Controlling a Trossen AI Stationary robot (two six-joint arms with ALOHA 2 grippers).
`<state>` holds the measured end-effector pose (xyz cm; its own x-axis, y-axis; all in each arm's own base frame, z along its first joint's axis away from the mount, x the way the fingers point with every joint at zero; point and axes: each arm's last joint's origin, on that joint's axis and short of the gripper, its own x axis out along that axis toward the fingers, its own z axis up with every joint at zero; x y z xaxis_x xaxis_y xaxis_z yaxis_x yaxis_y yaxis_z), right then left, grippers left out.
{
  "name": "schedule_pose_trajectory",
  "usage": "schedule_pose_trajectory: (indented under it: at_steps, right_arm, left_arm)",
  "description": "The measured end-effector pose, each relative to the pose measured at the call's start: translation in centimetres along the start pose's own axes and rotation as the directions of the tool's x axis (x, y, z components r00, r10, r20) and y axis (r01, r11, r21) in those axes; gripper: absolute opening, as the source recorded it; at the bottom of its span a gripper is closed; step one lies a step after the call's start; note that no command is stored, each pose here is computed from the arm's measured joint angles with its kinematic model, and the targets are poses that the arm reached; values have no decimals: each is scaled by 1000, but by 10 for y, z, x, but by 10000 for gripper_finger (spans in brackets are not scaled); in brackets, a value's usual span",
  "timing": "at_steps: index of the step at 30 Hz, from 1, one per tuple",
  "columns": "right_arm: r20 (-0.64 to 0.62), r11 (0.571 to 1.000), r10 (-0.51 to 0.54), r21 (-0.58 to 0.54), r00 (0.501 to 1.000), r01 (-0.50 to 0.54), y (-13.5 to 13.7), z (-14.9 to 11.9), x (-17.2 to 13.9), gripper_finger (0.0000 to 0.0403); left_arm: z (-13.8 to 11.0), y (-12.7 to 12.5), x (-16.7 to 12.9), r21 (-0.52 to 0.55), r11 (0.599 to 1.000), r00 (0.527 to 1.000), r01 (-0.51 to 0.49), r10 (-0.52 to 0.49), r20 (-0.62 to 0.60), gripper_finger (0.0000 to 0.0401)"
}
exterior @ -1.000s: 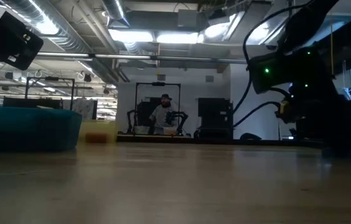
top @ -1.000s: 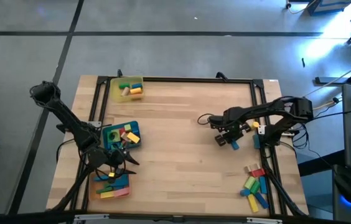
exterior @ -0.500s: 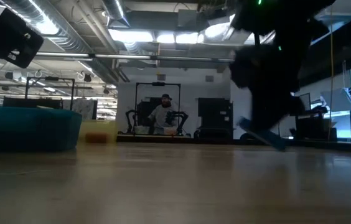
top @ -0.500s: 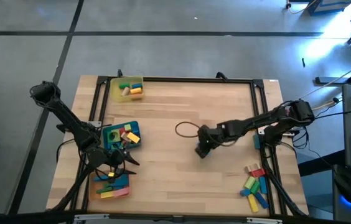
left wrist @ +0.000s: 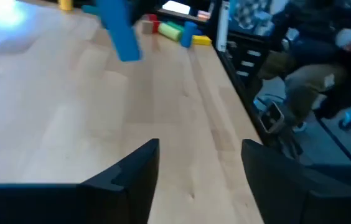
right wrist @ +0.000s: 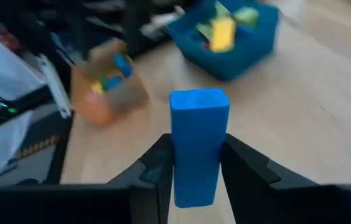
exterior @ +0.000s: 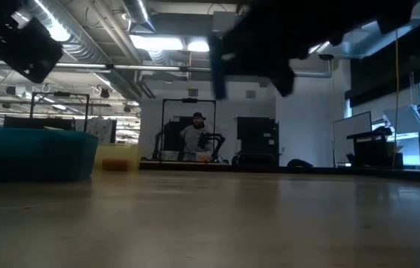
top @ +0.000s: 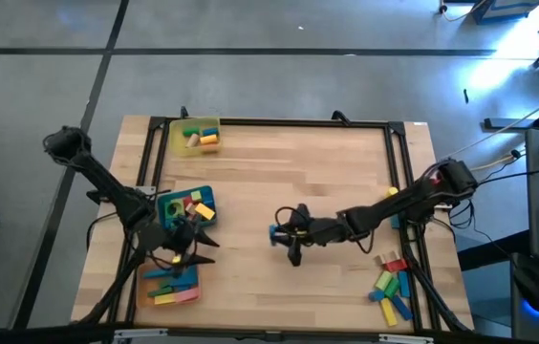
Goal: Sort blocks by size
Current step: Put the blue block into the orange bin
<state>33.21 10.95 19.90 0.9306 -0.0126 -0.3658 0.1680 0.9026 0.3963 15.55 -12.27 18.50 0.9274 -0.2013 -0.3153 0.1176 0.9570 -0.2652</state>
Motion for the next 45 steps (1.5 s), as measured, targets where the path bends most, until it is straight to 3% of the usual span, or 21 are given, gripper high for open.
schedule_pose_trajectory:
  at_steps: [7, 18, 24, 37, 40, 45]
  right_arm:
    - [209, 994, 107, -52, 972, -98, 8, -5, 25, 115]
    - [237, 981, 122, -178, 964, -80, 37, 12, 69, 116]
    - [219, 981, 90, -186, 972, -49, 43, 21, 72, 117]
    - [248, 982, 115, -176, 962, -72, 46, 16, 79, 117]
    - [245, 980, 127, -180, 961, -83, 48, 16, 81, 117]
    - [242, 974, 159, -196, 957, -112, 52, 20, 84, 117]
  left_arm:
    - [8, 10, 10, -59, 997, 997, -53, 56, 58, 262]
    - [6, 17, 35, -110, 990, 990, -88, 100, 104, 261]
    - [10, 9, 40, -89, 994, 991, -59, 69, 113, 262]
    - [15, 11, 55, -41, 993, 986, -113, 117, 120, 262]
    - [16, 10, 56, -18, 994, 986, -111, 113, 120, 249]
    - [16, 10, 56, -5, 993, 987, -114, 114, 117, 192]
